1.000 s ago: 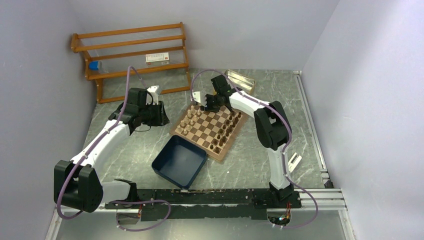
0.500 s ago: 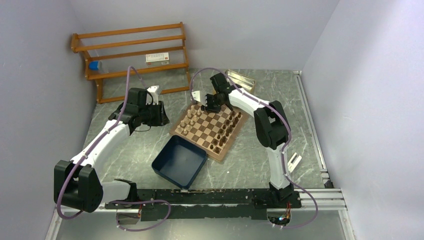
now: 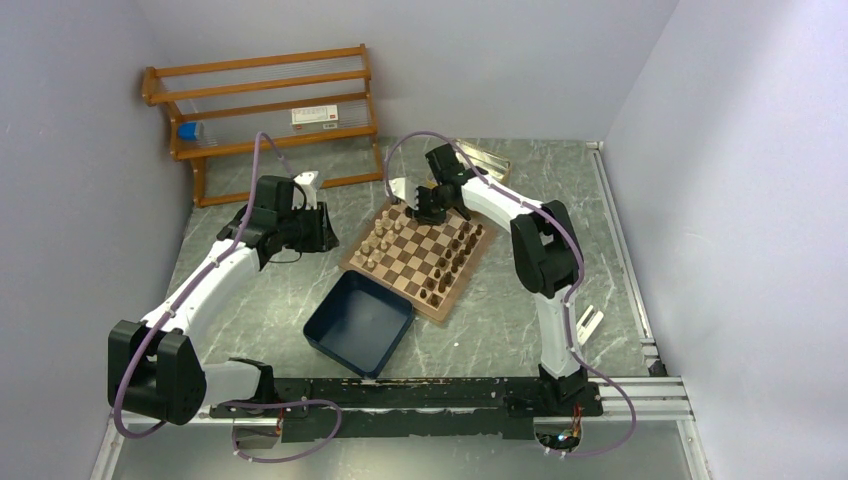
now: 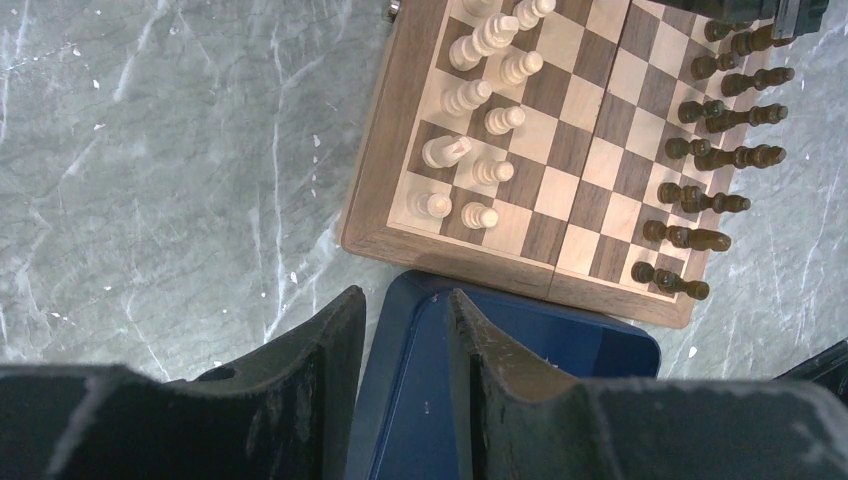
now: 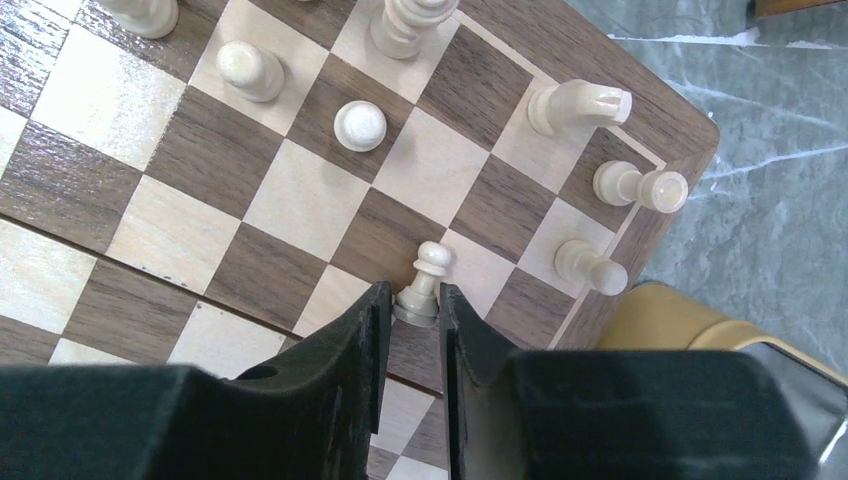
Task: Set up the chess pieces on the board
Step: Pick up the chess piece from the chessboard.
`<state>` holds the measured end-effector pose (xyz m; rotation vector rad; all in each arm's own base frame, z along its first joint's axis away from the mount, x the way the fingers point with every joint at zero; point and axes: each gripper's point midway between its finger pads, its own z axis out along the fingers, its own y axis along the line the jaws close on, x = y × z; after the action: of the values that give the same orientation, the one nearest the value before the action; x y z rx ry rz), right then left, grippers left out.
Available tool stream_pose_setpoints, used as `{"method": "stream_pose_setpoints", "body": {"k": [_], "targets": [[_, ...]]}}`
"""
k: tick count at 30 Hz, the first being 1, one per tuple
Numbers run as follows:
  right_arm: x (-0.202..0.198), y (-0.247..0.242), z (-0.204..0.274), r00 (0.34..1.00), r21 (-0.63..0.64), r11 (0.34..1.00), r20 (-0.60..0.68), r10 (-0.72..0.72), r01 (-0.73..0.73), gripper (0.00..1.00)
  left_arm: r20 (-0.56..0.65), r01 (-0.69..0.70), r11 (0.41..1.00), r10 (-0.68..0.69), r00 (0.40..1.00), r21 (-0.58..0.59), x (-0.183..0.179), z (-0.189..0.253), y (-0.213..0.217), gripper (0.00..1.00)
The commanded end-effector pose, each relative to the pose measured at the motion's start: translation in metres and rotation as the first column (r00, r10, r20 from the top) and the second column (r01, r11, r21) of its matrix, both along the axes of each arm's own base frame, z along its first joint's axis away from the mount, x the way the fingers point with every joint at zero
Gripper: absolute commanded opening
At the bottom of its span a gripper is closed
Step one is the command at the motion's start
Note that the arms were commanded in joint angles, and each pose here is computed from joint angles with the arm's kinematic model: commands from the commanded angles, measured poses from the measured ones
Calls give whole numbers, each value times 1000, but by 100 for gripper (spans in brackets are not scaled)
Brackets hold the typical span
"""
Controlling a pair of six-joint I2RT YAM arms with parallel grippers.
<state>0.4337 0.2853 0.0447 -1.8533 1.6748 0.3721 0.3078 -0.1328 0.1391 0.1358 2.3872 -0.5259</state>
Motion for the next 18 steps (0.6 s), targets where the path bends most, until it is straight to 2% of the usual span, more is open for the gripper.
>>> {"method": "stream_pose_setpoints", "body": {"k": [1, 5, 10, 14, 18], "targets": [[-17, -24, -33, 994, -85, 996, -100, -48, 40, 23, -1, 8, 1000, -8, 1000, -7, -2, -2, 0, 41], [-14, -23, -27, 994, -61, 996, -83, -65, 60, 14, 16, 7, 1000, -6, 1000, -28, 0, 3, -3, 40], [-13, -16, -5, 996, 39, 995, -36, -86, 87, 9, 51, 30, 987, -22, 998, -160, 10, 27, -25, 41], [-10, -10, 26, 993, 183, 979, 61, -104, 91, 8, 114, 123, 941, -91, 989, -314, 28, 71, -56, 44], [-21, -6, 43, 987, 273, 961, 141, -81, 40, 9, 134, 174, 894, -130, 982, -412, 47, 98, -77, 45]]}}
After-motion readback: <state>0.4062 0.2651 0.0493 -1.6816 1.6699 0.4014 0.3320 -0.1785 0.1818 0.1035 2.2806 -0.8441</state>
